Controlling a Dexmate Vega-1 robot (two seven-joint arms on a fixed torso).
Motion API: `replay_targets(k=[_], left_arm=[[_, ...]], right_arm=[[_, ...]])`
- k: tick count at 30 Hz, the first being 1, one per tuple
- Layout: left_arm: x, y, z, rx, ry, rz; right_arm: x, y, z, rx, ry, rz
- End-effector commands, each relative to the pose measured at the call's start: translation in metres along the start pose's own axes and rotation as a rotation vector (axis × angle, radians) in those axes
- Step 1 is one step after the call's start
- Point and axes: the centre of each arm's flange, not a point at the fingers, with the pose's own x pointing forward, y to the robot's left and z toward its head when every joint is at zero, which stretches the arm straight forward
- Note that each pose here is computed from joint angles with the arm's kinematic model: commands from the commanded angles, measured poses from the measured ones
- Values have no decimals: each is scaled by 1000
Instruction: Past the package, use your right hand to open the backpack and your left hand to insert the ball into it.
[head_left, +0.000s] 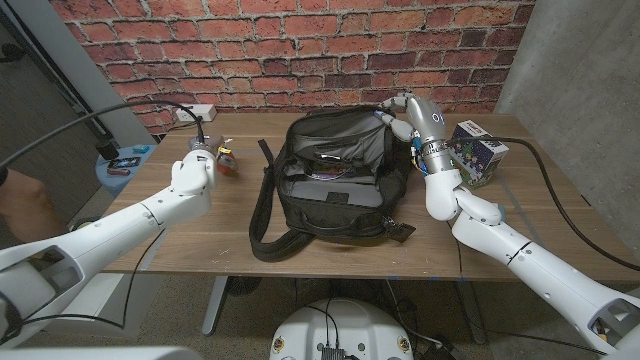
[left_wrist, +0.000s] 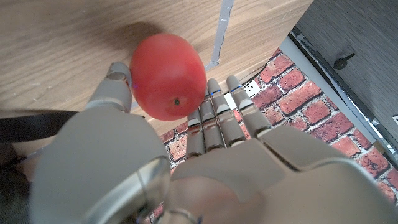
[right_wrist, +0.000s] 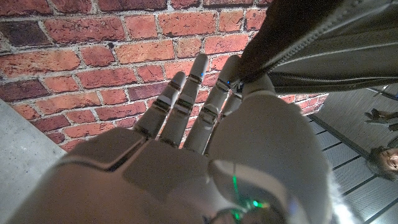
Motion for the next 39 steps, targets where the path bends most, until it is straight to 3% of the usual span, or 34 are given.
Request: replay_targets(k=[1,16,31,39], left_arm=[[-6,10,6,-40,-21,2],[-25,20,16,-94,-56,1],[-60,27,25,-145,-105,-12],[-72,26,26,-155,-111,-21]], right_arm=[[8,-2,2,-6,-10,-5],[25,-7,8,-7,-43,-23],[31,-5,10,3,-34,-30],[33,-3,8,-1,-24,-29]])
